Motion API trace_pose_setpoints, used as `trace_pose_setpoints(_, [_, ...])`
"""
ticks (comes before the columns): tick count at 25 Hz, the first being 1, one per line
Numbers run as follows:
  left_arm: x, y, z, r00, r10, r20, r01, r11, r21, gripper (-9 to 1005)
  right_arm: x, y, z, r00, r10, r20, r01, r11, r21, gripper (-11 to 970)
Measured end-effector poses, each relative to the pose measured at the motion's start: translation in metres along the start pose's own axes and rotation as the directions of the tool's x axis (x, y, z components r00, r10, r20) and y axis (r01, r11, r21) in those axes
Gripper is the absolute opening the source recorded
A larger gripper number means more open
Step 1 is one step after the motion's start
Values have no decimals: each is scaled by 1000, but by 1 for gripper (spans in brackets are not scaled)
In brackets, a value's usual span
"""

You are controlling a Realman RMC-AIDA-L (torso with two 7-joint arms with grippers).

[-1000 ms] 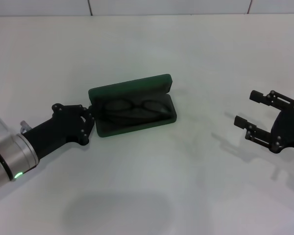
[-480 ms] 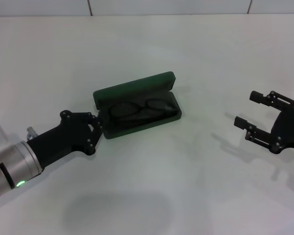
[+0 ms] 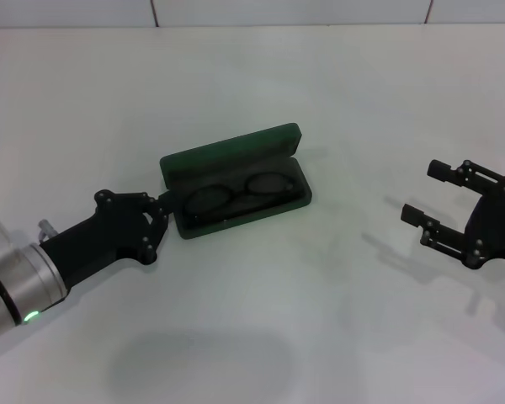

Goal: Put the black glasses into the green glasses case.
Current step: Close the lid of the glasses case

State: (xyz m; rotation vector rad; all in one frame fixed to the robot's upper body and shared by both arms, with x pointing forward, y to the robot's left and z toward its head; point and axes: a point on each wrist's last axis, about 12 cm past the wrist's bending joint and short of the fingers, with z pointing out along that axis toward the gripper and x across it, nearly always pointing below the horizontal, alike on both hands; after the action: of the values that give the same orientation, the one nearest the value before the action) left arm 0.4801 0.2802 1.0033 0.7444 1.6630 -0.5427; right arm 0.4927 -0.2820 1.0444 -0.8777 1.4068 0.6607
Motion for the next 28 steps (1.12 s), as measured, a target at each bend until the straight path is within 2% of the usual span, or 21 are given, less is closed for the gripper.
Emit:
trace_pose_setpoints(5, [-7, -4, -8, 996, -42, 74, 39, 999, 38, 71, 1, 1, -3, 1000, 5, -1, -5, 1000, 8, 656])
trace_pose_setpoints(8, [-13, -2, -15, 978, -175, 112, 169, 983, 66, 72, 2, 2, -4, 1000, 8, -7, -8, 1000, 14, 656])
trace_pose_setpoints(10, [-14, 2, -17, 954, -292, 75, 285, 954, 92, 72, 3, 2, -5, 1000, 11, -10, -11, 1000, 16, 656])
trace_pose_setpoints(13, [-11, 8, -13, 931, -365, -19, 365, 926, 97, 72, 4, 3, -6, 1000, 17, -12, -17, 1000, 14, 656])
trace_pose_setpoints(18, [-8, 12, 1, 943, -324, -75, 328, 943, 52, 73, 5, 6, -4, 1000, 16, -24, -16, 1000, -13, 656])
trace_pose_setpoints(28, [-14, 22, 18, 953, -286, -98, 290, 956, 29, 75, 12, 21, 4, 998, 24, -64, -30, 995, -94, 655])
